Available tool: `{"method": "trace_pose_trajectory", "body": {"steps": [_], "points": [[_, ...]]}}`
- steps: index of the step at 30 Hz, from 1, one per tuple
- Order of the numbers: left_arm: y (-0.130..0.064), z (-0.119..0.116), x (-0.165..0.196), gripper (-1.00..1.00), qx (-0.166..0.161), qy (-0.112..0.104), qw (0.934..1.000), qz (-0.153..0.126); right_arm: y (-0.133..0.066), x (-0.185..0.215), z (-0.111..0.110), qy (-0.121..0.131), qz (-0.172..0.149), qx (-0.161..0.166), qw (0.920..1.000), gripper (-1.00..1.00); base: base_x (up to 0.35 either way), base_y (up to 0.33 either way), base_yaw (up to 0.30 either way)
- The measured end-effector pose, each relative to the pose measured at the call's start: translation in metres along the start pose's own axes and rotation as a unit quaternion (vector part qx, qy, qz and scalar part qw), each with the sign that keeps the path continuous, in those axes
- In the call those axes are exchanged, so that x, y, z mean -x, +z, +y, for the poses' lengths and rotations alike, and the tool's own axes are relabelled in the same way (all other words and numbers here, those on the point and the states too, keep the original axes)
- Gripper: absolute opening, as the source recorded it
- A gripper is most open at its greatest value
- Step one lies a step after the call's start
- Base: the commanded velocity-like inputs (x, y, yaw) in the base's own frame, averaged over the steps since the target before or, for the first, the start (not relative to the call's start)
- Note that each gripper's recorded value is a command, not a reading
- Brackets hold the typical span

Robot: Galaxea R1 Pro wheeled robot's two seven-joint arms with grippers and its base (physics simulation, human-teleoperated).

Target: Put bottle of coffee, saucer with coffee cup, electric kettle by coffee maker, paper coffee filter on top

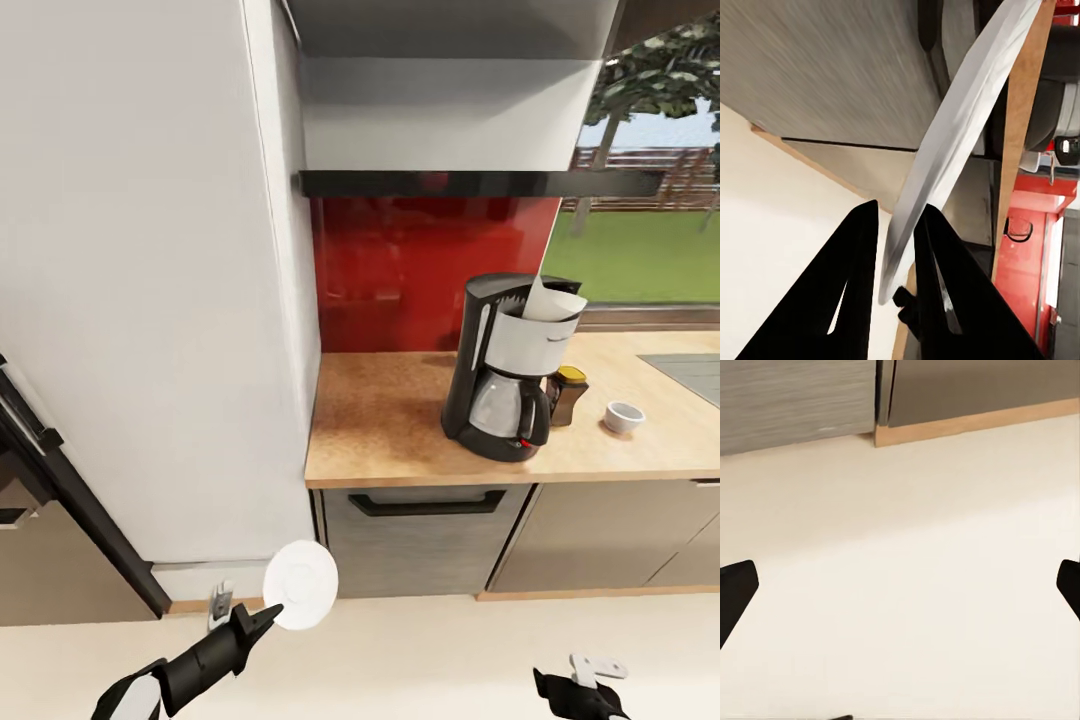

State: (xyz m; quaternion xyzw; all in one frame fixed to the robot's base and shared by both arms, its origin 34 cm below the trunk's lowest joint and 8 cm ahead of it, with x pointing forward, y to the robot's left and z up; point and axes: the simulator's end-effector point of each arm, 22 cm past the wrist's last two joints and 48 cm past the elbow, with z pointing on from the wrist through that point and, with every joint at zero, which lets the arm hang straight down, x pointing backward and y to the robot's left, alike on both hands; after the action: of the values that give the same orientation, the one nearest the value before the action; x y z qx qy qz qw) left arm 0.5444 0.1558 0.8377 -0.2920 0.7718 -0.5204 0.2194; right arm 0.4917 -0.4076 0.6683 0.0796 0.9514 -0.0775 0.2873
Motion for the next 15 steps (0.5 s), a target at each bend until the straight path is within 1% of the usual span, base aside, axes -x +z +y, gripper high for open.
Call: {"method": "trace_pose_trajectory", "body": {"steps": [4,8,15], "points": [[0.0007,-0.0005,-0.0006,-1.00,-0.001,0.000,1.0000,0.000,-0.0002,-0.0055,0.0024,0.001,0.006,0.002,1.0000,1.00,0.227,-0.198,0.000],[0.0016,-0.0009,-0.0020,-1.00,-0.001,-0.002,1.0000,0.001,-0.0002,-0.0070,0.0030,0.001,0.007,0.003,1.0000,1.00,0.174,-0.254,0.000],[0.0019,-0.0012,-0.0016,-1.00,-0.002,-0.002,1.0000,0.000,-0.0001,-0.0077,0.0034,0.001,0.008,0.004,1.0000,1.00,0.094,-0.278,0.000]]}}
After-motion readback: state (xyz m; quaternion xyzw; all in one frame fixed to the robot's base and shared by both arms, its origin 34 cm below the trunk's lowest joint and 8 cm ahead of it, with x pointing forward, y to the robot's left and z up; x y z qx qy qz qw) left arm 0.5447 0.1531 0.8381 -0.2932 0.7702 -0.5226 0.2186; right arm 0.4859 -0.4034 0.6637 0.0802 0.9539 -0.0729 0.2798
